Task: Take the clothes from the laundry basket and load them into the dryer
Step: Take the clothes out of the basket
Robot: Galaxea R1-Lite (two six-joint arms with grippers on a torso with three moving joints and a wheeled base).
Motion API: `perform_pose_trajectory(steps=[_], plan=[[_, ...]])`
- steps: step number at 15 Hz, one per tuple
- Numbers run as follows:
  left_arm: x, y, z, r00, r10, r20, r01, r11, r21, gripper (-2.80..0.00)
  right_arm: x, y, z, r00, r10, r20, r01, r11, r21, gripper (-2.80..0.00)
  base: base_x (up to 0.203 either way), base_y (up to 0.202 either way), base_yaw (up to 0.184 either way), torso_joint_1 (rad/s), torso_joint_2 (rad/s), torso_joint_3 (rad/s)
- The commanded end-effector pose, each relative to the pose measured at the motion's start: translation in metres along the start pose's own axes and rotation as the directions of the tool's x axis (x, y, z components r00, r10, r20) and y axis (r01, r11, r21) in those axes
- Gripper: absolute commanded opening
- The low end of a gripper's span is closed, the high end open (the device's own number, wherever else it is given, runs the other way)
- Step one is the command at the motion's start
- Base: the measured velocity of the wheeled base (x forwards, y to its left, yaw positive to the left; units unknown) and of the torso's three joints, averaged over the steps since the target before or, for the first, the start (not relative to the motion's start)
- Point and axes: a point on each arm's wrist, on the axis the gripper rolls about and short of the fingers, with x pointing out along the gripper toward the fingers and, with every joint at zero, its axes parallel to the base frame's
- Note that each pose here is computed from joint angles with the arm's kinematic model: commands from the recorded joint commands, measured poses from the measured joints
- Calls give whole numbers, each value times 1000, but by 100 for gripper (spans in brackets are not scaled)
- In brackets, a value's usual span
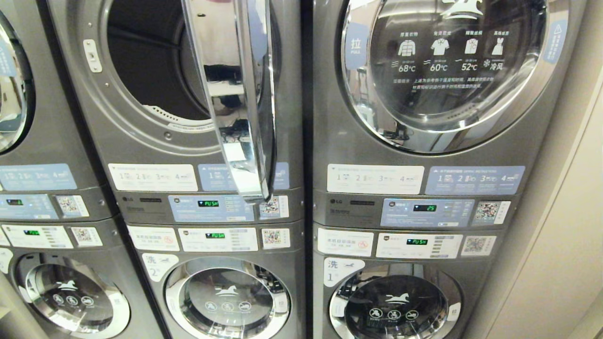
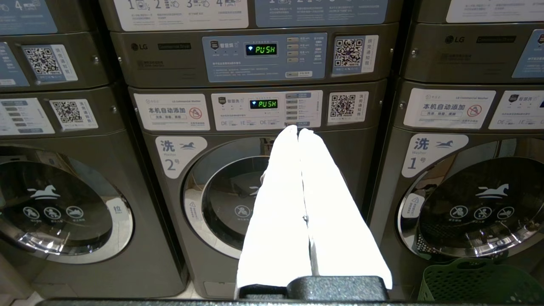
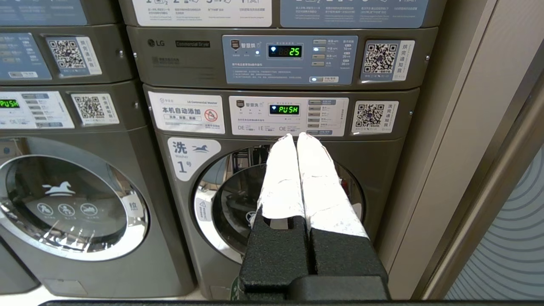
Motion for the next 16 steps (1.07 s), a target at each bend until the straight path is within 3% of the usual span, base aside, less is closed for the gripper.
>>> perform_pose_trajectory(steps=[1, 16], plan=[[0, 0, 0, 1000, 0, -1, 0, 1000, 1, -280, 0, 0, 0, 1000, 0, 0, 0, 1000, 0, -280, 0, 0, 0, -61, 136, 69], [0, 0, 0, 1000, 2, -1, -2, 1000, 1, -280, 0, 0, 0, 1000, 0, 1, 0, 1000, 0, -280, 0, 0, 0, -54, 120, 62]])
